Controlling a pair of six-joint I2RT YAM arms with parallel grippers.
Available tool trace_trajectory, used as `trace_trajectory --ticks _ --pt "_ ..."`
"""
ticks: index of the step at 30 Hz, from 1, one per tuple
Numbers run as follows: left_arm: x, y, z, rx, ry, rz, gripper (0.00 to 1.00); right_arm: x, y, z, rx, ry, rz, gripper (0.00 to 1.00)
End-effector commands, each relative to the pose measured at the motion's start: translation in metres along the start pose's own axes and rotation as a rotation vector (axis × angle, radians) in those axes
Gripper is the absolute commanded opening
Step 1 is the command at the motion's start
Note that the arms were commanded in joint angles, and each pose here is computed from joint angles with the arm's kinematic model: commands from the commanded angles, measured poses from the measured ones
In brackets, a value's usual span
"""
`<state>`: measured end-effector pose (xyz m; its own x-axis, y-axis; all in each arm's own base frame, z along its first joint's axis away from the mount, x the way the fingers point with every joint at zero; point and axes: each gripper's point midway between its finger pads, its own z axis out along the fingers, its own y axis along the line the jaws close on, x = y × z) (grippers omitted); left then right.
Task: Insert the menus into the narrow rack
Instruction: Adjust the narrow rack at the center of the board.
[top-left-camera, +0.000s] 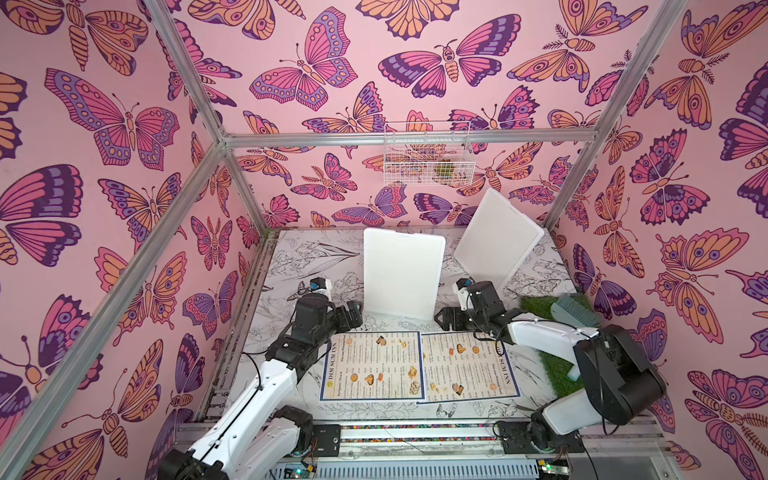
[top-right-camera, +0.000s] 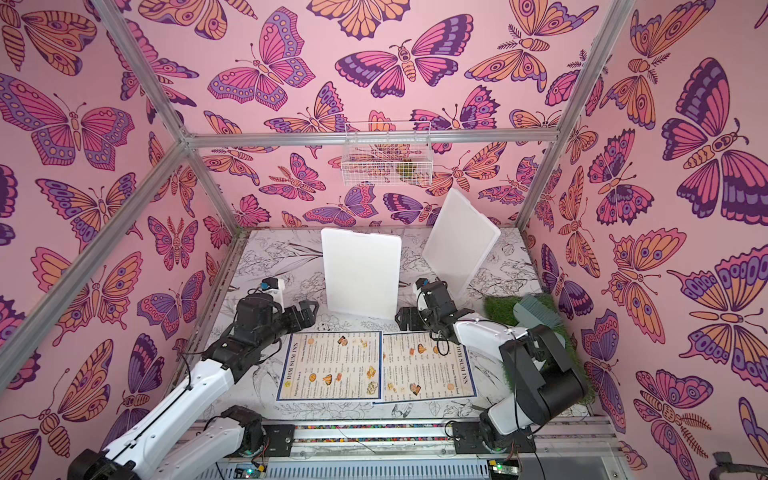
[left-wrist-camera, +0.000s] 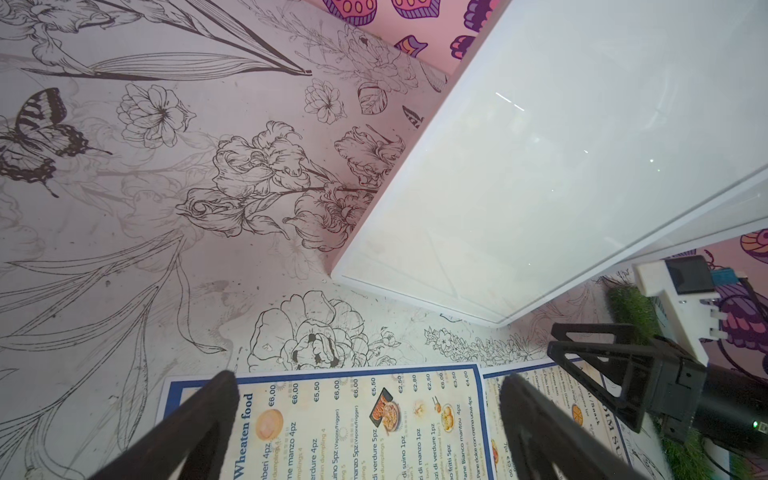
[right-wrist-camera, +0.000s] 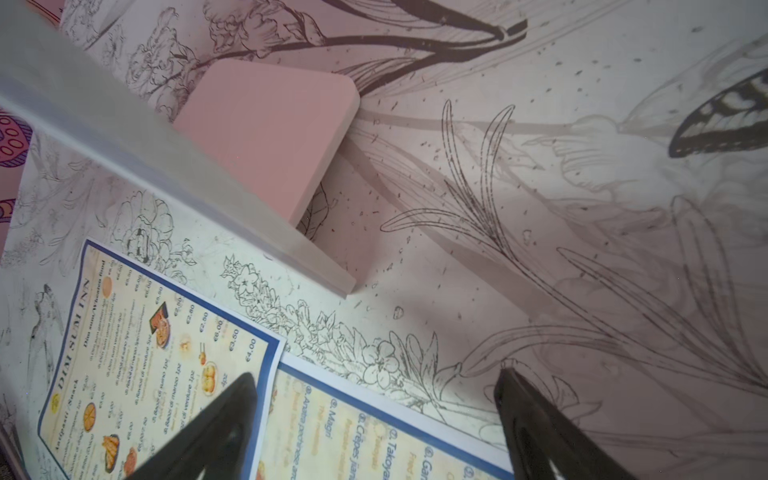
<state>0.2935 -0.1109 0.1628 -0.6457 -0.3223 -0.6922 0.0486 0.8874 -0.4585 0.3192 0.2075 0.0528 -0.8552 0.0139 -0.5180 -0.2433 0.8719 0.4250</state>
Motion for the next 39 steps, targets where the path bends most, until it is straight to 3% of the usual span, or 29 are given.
trace_trajectory --ticks 1,12,29,34,39 --pt "0.008 -0.002 0.0 0.023 0.014 0.008 0.99 -0.025 0.014 0.01 -0.043 -0.049 -0.007 0.91" --pt "0.011 -0.002 -0.001 0.027 0.021 0.006 0.99 -0.039 0.0 0.028 0.04 -0.049 0.018 0.84" --pt "0.013 0.008 -0.002 -0.021 0.017 -0.014 0.99 -0.048 -0.015 0.021 0.096 -0.063 0.052 0.82" --pt "0.019 0.026 -0.017 -0.153 0.059 -0.081 0.99 -0.046 0.005 -0.003 0.019 -0.082 0.031 0.83" --pt "0.064 0.035 -0.036 -0.222 0.219 -0.206 0.99 -0.022 0.052 -0.024 -0.131 -0.034 -0.078 0.84"
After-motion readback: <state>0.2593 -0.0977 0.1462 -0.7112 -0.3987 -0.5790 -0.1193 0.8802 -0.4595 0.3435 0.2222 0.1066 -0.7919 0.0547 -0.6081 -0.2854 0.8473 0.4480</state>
